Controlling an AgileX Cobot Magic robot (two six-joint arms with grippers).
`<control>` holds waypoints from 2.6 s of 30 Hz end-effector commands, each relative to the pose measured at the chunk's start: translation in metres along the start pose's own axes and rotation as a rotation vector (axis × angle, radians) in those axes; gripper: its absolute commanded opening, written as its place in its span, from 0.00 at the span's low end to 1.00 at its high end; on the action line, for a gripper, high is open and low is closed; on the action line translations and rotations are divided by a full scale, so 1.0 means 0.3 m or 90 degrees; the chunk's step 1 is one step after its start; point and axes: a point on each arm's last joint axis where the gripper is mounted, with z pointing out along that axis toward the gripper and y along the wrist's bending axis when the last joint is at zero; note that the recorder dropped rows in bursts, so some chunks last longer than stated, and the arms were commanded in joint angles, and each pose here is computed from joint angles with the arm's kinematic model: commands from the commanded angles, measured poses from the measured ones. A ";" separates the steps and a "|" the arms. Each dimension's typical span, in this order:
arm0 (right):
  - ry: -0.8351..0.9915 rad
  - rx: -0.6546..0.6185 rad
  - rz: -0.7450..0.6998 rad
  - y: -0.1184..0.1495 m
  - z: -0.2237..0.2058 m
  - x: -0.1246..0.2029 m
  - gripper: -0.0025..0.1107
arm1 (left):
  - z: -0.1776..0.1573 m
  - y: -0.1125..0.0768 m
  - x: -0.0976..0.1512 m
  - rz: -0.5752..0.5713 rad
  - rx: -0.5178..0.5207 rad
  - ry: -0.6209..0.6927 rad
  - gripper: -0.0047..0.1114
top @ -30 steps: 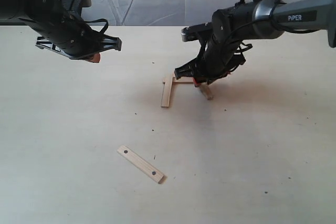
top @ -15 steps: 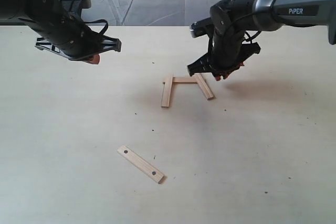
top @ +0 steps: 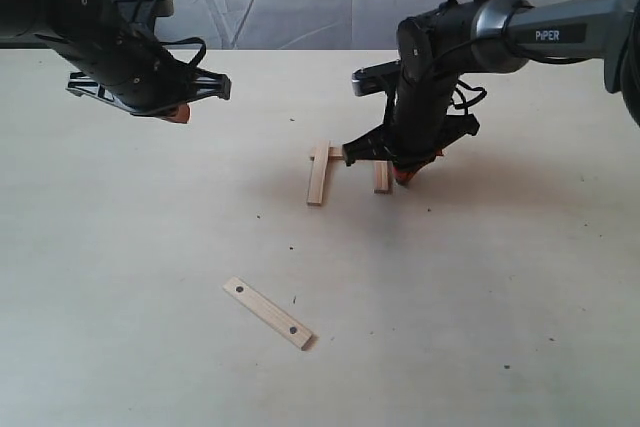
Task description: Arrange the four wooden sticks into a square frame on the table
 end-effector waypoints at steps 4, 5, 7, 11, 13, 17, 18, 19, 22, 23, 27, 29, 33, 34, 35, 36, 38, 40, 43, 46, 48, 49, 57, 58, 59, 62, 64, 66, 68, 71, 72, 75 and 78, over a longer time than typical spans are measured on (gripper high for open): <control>-0.020 -0.001 -0.002 -0.010 -0.052 -0.012 0.03 | -0.013 -0.002 -0.005 -0.005 0.004 -0.011 0.04; -0.023 0.004 -0.005 -0.015 -0.065 -0.014 0.03 | -0.013 -0.002 -0.005 -0.005 0.004 -0.011 0.04; -0.028 0.001 0.002 -0.024 -0.125 -0.013 0.03 | -0.013 -0.001 -0.004 -0.005 0.004 -0.008 0.04; -0.045 -0.003 -0.119 0.016 -0.274 0.014 0.03 | -0.045 0.011 0.004 0.030 -0.025 0.012 0.04; -0.048 -0.028 -0.213 0.073 -0.300 0.048 0.03 | -0.072 0.028 -0.003 0.045 -0.040 0.004 0.04; -0.022 -0.165 -0.330 0.222 -0.282 0.139 0.03 | -0.113 0.055 -0.017 0.038 -0.049 -0.014 0.04; -0.018 -0.196 -0.361 0.263 -0.276 0.162 0.03 | -0.116 0.063 -0.017 0.033 -0.051 -0.012 0.04; -0.018 -0.210 -0.390 0.299 -0.270 0.181 0.03 | -0.119 0.074 -0.017 0.027 -0.054 -0.007 0.04; -0.024 -0.213 -0.434 0.385 -0.262 0.222 0.03 | -0.120 0.092 -0.010 0.019 -0.062 0.012 0.04; -0.027 -0.214 -0.446 0.411 -0.261 0.233 0.03 | -0.118 0.099 -0.006 0.017 -0.065 0.016 0.04; -0.028 -0.224 -0.485 0.498 -0.268 0.277 0.03 | -0.111 0.107 0.003 0.013 -0.066 0.019 0.04; -0.025 -0.228 -0.499 0.531 -0.272 0.296 0.05 | -0.104 0.108 0.010 0.011 -0.064 0.020 0.04; -0.013 -0.230 -0.519 0.570 -0.255 0.322 0.31 | -0.098 0.108 0.019 0.009 -0.062 0.023 0.04; -0.008 -0.230 -0.520 0.576 -0.246 0.326 0.39 | -0.097 0.108 0.021 0.008 -0.062 0.024 0.04; -0.001 -0.230 -0.514 0.580 -0.234 0.328 0.44 | -0.097 0.108 0.022 0.008 -0.062 0.026 0.04; 0.007 -0.230 -0.505 0.586 -0.222 0.333 0.47 | -0.097 0.109 0.022 0.008 -0.062 0.027 0.04; 0.028 -0.227 -0.490 0.595 -0.191 0.344 0.47 | -0.097 0.109 0.022 0.008 -0.062 0.027 0.04; 0.042 -0.223 -0.485 0.601 -0.163 0.350 0.46 | -0.097 0.109 0.022 0.008 -0.062 0.027 0.04; 0.057 -0.211 -0.489 0.610 -0.125 0.361 0.46 | -0.097 0.109 0.022 0.008 -0.062 0.027 0.04; 0.056 -0.181 -0.499 0.607 -0.102 0.361 0.46 | -0.097 0.109 0.022 0.008 -0.062 0.027 0.04; 0.065 -0.176 -0.502 0.605 -0.088 0.363 0.39 | -0.097 0.109 0.022 0.008 -0.062 0.027 0.04; 0.072 -0.174 -0.505 0.602 -0.088 0.366 0.32 | -0.097 0.109 0.022 0.008 -0.062 0.027 0.04; 0.051 -0.159 -0.519 0.572 -0.203 0.301 0.01 | -0.096 0.107 0.017 0.008 -0.060 0.016 0.04; 0.029 -0.150 -0.518 0.556 -0.230 0.275 0.02 | -0.096 0.107 0.017 0.008 -0.060 0.016 0.04; 0.003 -0.134 -0.521 0.530 -0.263 0.241 0.02 | -0.096 0.107 0.017 0.008 -0.060 0.016 0.04; -0.021 -0.097 -0.579 0.431 -0.322 0.164 0.02 | -0.096 0.107 0.015 0.009 -0.059 0.012 0.04; -0.021 -0.086 -0.640 0.361 -0.329 0.127 0.02 | -0.096 0.106 0.013 0.008 -0.057 0.007 0.04; -0.026 -0.081 -0.680 0.302 -0.303 0.099 0.02 | -0.096 0.105 0.011 0.005 -0.054 0.003 0.04; -0.028 -0.075 -0.666 0.253 -0.266 0.075 0.02 | -0.096 0.105 0.011 0.005 -0.054 0.003 0.04; -0.043 -0.060 -0.650 0.191 -0.201 0.039 0.02 | -0.090 0.106 0.020 0.005 -0.054 0.005 0.04; -0.052 -0.056 -0.665 0.183 -0.184 0.031 0.02 | -0.087 0.106 0.022 0.004 -0.053 0.004 0.04; -0.061 -0.049 -0.799 0.183 -0.138 0.024 0.02 | -0.072 0.110 0.040 0.005 -0.052 0.002 0.04; -0.071 -0.044 -0.820 0.185 -0.121 0.019 0.02 | -0.072 0.109 0.038 0.005 -0.051 -0.003 0.04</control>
